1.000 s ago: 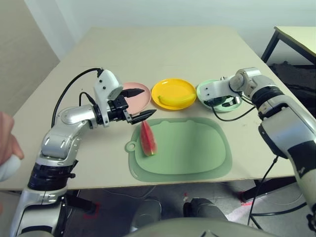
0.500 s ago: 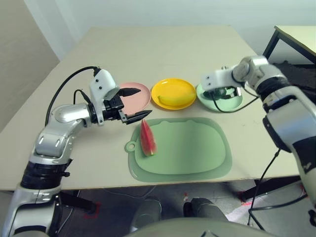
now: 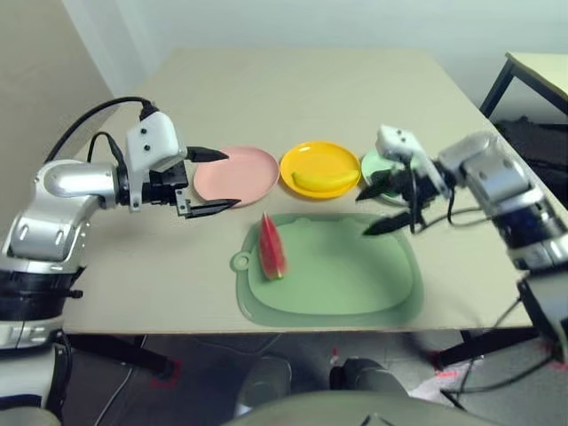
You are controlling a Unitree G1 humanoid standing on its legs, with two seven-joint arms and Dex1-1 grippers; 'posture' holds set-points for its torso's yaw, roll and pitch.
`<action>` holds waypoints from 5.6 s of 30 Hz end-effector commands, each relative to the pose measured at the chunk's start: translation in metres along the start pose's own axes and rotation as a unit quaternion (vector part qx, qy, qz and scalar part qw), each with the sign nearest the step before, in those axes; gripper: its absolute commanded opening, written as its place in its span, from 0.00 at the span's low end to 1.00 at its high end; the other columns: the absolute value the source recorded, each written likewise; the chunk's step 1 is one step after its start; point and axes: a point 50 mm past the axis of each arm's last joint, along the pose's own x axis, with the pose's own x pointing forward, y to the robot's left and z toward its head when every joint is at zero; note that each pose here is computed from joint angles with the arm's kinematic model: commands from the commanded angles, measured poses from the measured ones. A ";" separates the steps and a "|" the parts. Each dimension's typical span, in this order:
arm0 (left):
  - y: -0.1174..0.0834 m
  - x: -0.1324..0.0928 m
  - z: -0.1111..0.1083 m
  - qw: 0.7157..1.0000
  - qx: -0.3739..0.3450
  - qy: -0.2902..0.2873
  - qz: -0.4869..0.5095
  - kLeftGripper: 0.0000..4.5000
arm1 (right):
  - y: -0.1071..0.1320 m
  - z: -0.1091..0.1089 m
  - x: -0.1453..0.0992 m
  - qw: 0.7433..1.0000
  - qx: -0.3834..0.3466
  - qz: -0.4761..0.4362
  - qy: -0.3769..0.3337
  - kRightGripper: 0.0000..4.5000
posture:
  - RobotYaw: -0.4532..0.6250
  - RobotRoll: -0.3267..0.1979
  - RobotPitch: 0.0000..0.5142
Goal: Place the fruits into color-matched plates.
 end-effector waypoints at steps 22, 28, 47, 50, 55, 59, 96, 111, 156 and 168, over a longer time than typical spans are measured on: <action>-0.023 0.057 -0.006 0.888 0.319 0.079 -0.322 1.00 | 0.034 -0.129 0.016 0.947 -0.139 -0.189 -0.221 0.99 | 0.50 0.62 0.00; -0.025 0.079 -0.003 0.867 0.346 0.059 -0.353 1.00 | 0.039 -0.142 0.010 0.937 -0.149 -0.227 -0.218 0.99 | 0.47 0.62 0.00; -0.044 0.111 -0.029 0.846 0.312 0.082 -0.425 0.80 | 0.055 -0.137 0.012 0.944 -0.161 -0.180 -0.224 1.00 | 0.44 0.62 0.00; -0.047 0.113 -0.033 0.849 0.299 0.087 -0.427 0.56 | 0.053 -0.134 0.011 0.943 -0.161 -0.182 -0.225 1.00 | 0.45 0.62 0.00; -0.045 0.112 -0.034 0.854 0.292 0.092 -0.421 0.39 | 0.052 -0.134 0.010 0.944 -0.159 -0.185 -0.222 1.00 | 0.45 0.62 0.00; -0.042 0.109 -0.034 0.857 0.289 0.094 -0.416 0.38 | 0.051 -0.133 0.010 0.944 -0.159 -0.184 -0.221 1.00 | 0.45 0.62 0.00; 0.030 0.058 -0.020 0.914 0.250 0.157 -0.278 0.38 | 0.066 -0.116 0.011 0.924 -0.054 -0.270 -0.265 1.00 | 0.46 0.62 0.00; 0.060 0.045 -0.053 0.930 0.207 0.265 -0.148 0.38 | 0.091 -0.106 0.015 0.884 0.013 -0.355 -0.304 1.00 | 0.38 0.62 0.00; 0.081 0.015 -0.056 0.920 0.218 0.324 -0.030 0.99 | 0.093 -0.115 0.009 0.881 0.029 -0.351 -0.316 1.00 | 0.38 0.62 0.00; 0.059 -0.077 -0.070 0.975 -0.039 0.084 0.201 0.99 | 0.019 -0.128 -0.046 0.812 0.043 -0.494 -0.308 1.00 | 0.48 0.62 0.00</action>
